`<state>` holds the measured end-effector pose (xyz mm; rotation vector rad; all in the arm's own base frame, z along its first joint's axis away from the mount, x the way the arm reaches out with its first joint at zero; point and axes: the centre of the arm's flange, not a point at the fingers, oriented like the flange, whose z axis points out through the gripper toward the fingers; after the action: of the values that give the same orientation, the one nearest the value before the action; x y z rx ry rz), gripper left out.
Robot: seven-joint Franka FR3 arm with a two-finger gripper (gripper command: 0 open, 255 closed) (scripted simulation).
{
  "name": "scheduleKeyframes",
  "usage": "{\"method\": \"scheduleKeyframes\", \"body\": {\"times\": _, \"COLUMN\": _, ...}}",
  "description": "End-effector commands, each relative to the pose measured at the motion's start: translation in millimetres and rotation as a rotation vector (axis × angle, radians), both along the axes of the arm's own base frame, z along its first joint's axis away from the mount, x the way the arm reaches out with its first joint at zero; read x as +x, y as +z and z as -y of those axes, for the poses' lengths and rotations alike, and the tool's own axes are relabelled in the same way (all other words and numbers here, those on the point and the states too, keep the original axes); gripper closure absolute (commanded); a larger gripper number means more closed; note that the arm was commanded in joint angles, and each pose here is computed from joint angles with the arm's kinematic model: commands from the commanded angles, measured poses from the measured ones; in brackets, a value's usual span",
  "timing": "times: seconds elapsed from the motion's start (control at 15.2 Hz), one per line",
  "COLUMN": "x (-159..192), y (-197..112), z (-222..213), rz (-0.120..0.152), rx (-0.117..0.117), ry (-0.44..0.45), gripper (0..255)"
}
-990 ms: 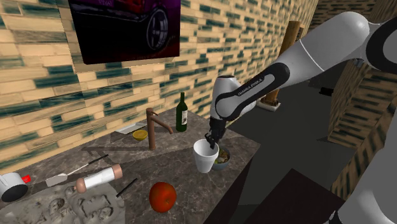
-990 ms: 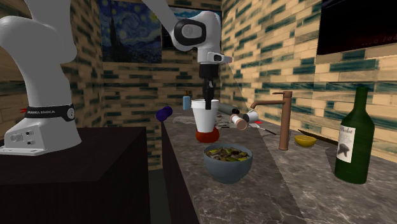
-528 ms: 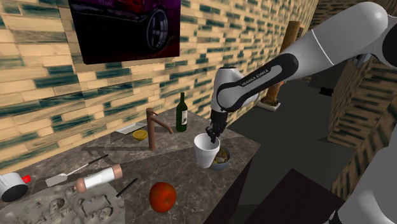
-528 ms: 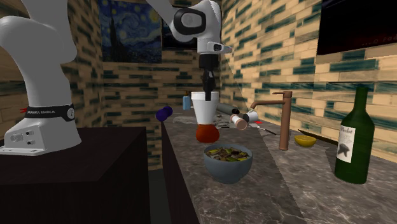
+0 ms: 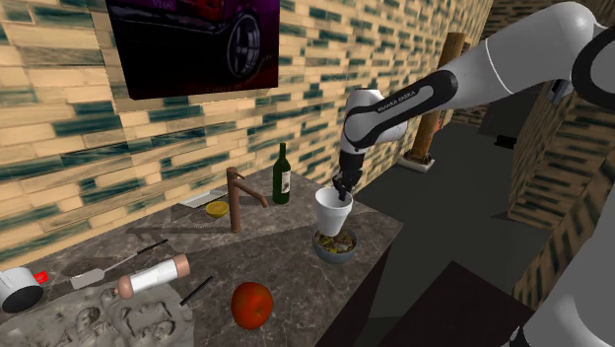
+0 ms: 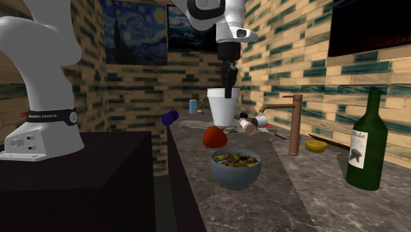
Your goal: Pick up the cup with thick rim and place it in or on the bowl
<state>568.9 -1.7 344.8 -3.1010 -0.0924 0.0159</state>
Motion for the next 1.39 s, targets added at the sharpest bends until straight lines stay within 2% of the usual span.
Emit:
{"method": "scheduleKeyframes", "body": {"times": 0.0, "x": 9.0, "y": 8.9, "z": 23.0, "rz": 0.0, "rx": 0.0, "ry": 0.002, "gripper": 255}}
{"method": "scheduleKeyframes", "body": {"times": 0.33, "x": 32.4, "y": 28.5, "z": 83.7, "rz": 0.0, "rx": 0.0, "ry": 0.002, "gripper": 255}}
{"method": "scheduleKeyframes", "body": {"times": 1.32, "x": 32.4, "y": -50.7, "z": 83.7, "rz": 0.0, "rx": 0.0, "ry": 0.002, "gripper": 255}}
